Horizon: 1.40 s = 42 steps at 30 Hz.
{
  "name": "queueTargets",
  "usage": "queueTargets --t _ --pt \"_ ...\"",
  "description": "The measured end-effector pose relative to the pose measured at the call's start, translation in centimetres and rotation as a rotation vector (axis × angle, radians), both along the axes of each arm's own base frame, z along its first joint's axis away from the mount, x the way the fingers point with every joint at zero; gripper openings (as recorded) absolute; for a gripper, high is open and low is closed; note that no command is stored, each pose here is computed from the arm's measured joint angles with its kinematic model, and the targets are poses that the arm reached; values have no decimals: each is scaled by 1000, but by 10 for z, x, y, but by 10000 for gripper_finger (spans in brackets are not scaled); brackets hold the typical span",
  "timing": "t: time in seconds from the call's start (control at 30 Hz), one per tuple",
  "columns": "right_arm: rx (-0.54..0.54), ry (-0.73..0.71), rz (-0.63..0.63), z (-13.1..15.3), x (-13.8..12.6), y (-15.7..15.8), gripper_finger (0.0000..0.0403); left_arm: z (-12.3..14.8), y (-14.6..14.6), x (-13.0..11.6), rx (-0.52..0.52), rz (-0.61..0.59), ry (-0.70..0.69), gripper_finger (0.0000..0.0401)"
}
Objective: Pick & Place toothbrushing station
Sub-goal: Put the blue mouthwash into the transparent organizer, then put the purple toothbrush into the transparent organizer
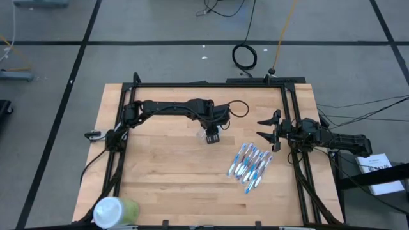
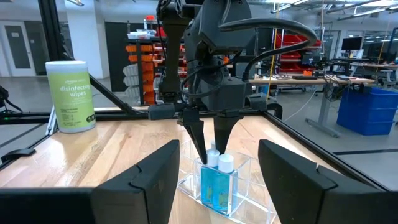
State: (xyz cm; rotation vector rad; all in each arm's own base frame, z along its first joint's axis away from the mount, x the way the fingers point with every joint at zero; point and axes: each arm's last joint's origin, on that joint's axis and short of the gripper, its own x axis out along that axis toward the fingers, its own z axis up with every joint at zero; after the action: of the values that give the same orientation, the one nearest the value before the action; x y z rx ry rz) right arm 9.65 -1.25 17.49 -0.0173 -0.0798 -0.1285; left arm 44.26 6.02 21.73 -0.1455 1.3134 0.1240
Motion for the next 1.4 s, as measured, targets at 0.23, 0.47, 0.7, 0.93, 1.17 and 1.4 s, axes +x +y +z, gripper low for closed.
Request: queueTargets --t 0.23,0.47,0.7,0.93,1.17,1.4 --pt "0 0 0 0 0 0 212 0 0 0 34 -66 3 120" --pt "0 0 0 0 0 0 212 0 0 0 40 -85 6 120" --pt "0 0 0 0 0 0 212 -2 1 -1 36 -14 15 150" --pt "0 0 0 0 0 0 212 -2 2 -1 25 21 17 236" --pt "0 0 0 0 0 0 212 10 0 -4 23 16 1 278" --pt "0 -1 0 0 0 0 212 30 -1 -11 31 11 -45 283"
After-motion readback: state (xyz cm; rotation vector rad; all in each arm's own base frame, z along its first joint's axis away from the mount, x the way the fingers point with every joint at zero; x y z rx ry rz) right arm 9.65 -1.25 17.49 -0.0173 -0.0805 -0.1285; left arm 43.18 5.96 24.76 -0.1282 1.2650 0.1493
